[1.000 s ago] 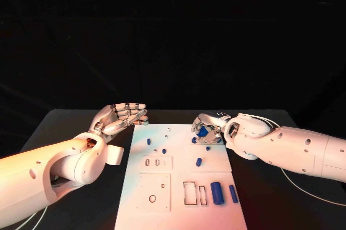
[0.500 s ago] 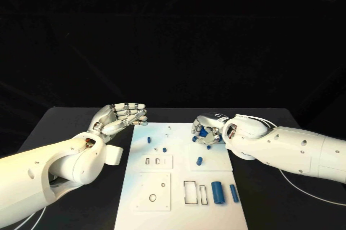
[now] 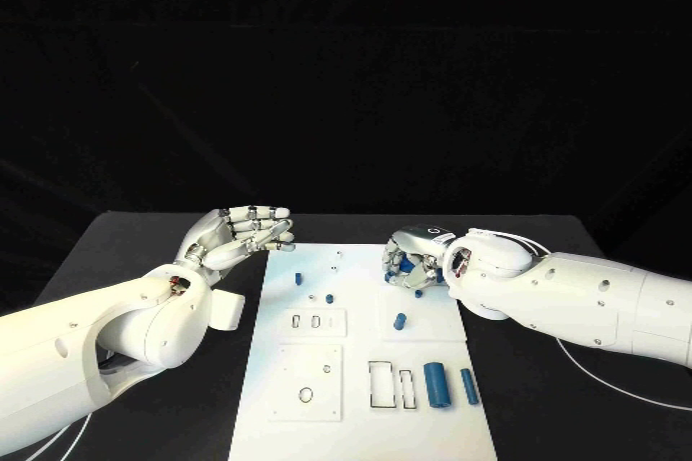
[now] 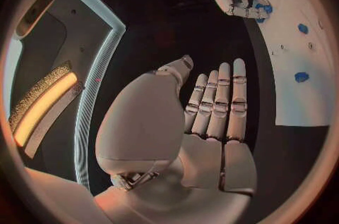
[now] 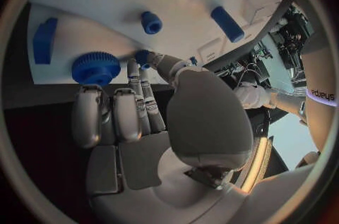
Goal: Assemble the parts on the task board
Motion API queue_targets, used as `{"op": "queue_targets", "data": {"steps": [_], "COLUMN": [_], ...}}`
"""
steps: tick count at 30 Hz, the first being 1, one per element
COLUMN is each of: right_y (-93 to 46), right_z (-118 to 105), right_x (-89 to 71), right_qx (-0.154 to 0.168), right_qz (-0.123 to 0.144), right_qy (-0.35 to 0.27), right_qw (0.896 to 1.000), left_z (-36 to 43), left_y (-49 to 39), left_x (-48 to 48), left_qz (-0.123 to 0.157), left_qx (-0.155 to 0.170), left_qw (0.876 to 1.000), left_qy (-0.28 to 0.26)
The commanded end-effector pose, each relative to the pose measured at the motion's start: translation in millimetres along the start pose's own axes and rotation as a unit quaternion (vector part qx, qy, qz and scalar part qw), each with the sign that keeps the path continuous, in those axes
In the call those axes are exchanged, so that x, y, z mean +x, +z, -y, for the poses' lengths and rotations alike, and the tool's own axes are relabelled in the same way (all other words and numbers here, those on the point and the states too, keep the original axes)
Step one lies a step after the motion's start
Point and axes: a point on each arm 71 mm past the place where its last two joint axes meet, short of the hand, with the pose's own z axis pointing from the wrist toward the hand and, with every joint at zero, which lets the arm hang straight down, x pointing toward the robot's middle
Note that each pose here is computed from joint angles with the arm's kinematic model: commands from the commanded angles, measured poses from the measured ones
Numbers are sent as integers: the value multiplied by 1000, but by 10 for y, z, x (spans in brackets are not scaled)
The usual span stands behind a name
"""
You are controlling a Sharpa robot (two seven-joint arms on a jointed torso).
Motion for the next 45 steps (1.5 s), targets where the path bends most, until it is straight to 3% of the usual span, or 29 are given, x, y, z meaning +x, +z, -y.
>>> {"op": "queue_targets", "data": {"steps": [1,14,28,37,45], "right_y": [7,38,152,317,439], "right_z": [-5,-61,-289,-382,-445], "right_x": [7,-60,-176,-210,-199], "right_qx": [0,8,-2,0,-3], "right_qz": [-2,52,119,137,134], "right_qy": [-3,-2,2,-2,-5], "right_qw": [1000,999,993,991,991], "left_z": [12,6,-1,0,0], "left_y": [7,9,16,18,23], "left_x": [25,17,-1,12,28], "left_qz": [-12,-12,-10,-11,-14], "left_qx": [2,0,-1,-1,-1], "left_qw": [1000,1000,1000,1000,1000], "left_qy": [-3,-3,-2,-3,-4]}}
